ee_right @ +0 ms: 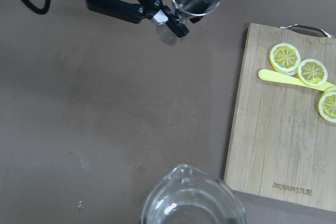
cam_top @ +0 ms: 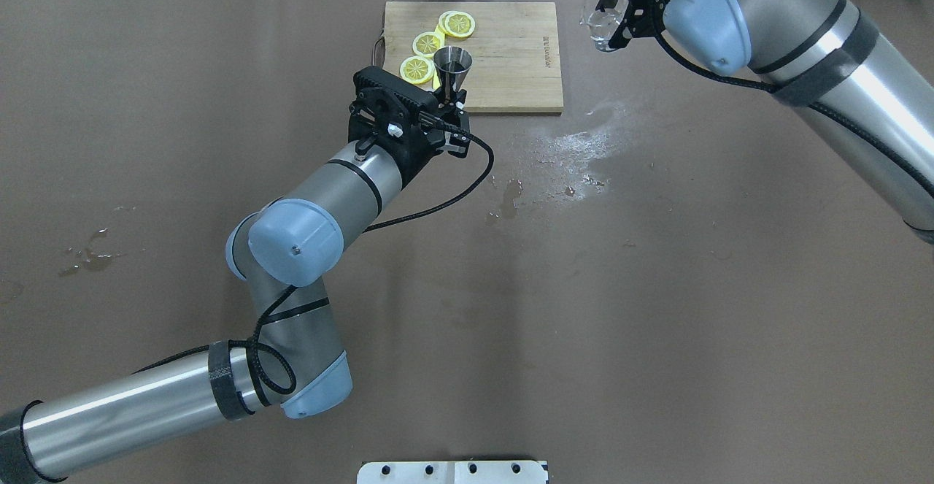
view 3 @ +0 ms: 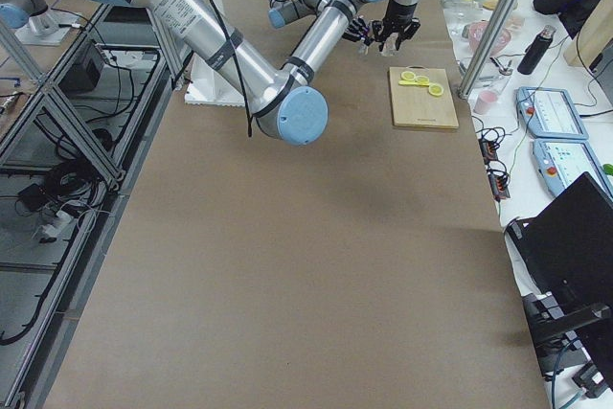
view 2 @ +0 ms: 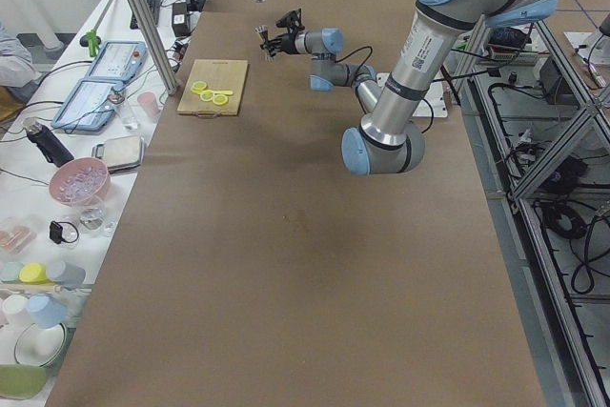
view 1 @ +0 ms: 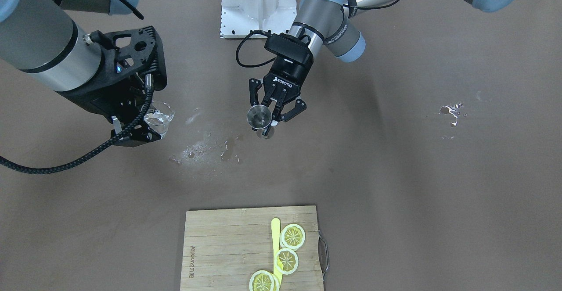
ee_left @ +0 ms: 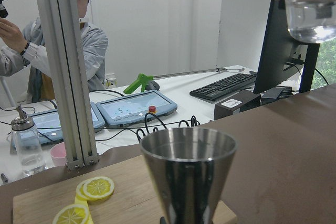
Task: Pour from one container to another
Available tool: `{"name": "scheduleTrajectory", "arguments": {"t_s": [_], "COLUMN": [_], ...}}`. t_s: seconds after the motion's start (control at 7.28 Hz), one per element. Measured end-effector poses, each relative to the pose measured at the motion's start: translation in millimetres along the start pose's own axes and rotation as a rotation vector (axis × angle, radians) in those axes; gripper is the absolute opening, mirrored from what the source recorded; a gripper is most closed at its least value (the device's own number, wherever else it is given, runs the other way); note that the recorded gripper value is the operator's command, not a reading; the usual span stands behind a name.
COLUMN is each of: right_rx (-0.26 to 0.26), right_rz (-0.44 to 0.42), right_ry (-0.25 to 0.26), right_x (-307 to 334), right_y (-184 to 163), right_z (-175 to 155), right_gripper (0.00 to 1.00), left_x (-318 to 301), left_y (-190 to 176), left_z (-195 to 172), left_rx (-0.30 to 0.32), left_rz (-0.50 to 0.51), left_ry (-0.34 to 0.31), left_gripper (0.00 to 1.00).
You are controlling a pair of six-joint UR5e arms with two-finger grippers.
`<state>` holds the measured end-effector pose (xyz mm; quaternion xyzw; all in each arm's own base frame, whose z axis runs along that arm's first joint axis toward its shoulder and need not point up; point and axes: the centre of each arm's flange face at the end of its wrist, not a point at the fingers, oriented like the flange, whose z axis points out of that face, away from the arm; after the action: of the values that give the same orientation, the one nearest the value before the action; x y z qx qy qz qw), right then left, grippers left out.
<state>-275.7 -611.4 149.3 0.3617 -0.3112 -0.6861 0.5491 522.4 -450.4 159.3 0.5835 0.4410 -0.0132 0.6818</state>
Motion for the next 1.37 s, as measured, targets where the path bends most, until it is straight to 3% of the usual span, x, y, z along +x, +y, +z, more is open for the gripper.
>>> {"name": "scheduleTrajectory", "arguments": {"t_s": [0.41,0.69,1.1,1.37], "right_rx": [0.138,0.194,0.217,0.222], "right_rz": [0.01,0.011,0.014,0.017], "right_ry": [0.028,0.011,-0.009,-0.007], "right_x": [-36,-56,-69,-75], "right_y": [63,95,134,165], "right_z": [39,57,78,93], "right_gripper": [0.0,0.0,0.0,0.0], "left_x": [0,-9,-76,-133], "left_y": [0,-4,-8,7], "left_z": [0,-1,-13,-26], "left_rx": [0.0,0.012,0.132,0.131], "left_rz": [0.0,0.003,-0.005,0.019], "left_ry": [0.0,-0.012,-0.103,-0.16], "left_gripper": [0.0,0.0,0.0,0.0]}}
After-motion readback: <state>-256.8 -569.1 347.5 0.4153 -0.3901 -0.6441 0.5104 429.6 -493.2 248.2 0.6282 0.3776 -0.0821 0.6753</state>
